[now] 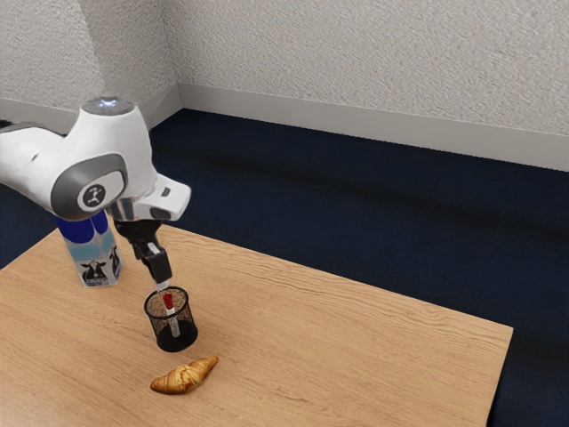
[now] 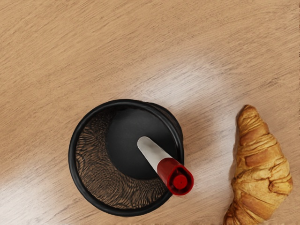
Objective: Take the marker out of the pen holder and place it to the left of the pen holder.
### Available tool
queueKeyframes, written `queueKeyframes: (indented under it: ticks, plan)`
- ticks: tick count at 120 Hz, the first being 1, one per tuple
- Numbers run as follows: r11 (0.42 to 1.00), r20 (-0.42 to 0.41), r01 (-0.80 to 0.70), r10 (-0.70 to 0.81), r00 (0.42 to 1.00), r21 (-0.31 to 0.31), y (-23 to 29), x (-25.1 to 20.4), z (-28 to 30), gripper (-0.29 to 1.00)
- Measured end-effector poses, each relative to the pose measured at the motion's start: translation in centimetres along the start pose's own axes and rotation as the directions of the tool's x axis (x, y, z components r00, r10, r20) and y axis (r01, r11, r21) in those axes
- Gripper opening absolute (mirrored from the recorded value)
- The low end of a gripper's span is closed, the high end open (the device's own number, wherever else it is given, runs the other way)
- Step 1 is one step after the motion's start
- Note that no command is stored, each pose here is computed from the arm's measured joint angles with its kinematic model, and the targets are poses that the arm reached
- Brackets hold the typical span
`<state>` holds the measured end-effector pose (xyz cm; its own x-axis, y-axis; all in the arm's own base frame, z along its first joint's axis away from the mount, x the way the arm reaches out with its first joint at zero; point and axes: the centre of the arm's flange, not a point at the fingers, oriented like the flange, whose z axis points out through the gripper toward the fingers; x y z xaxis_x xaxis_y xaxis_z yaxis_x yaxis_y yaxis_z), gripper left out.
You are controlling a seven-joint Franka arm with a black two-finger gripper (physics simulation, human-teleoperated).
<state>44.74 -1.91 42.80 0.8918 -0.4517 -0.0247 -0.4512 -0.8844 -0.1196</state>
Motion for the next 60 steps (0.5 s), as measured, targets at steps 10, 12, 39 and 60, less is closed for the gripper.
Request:
queueKeyframes:
  ticks: [10,12,39,60]
  plan:
    - [1.0,-0.017,-0.027,0.027,0.999,0.008,1.3,-1.3,1.1,0.7]
    - [0.999,-0.021,-0.032,0.032,0.999,0.009,1.5,-1.5,1.3,0.7]
    - [0.996,-0.006,-0.087,0.087,0.996,0.001,2.9,-1.3,4.2,0.7]
    - [0.991,0.015,-0.131,0.131,0.991,0.032,2.1,-0.2,6.0,0.7]
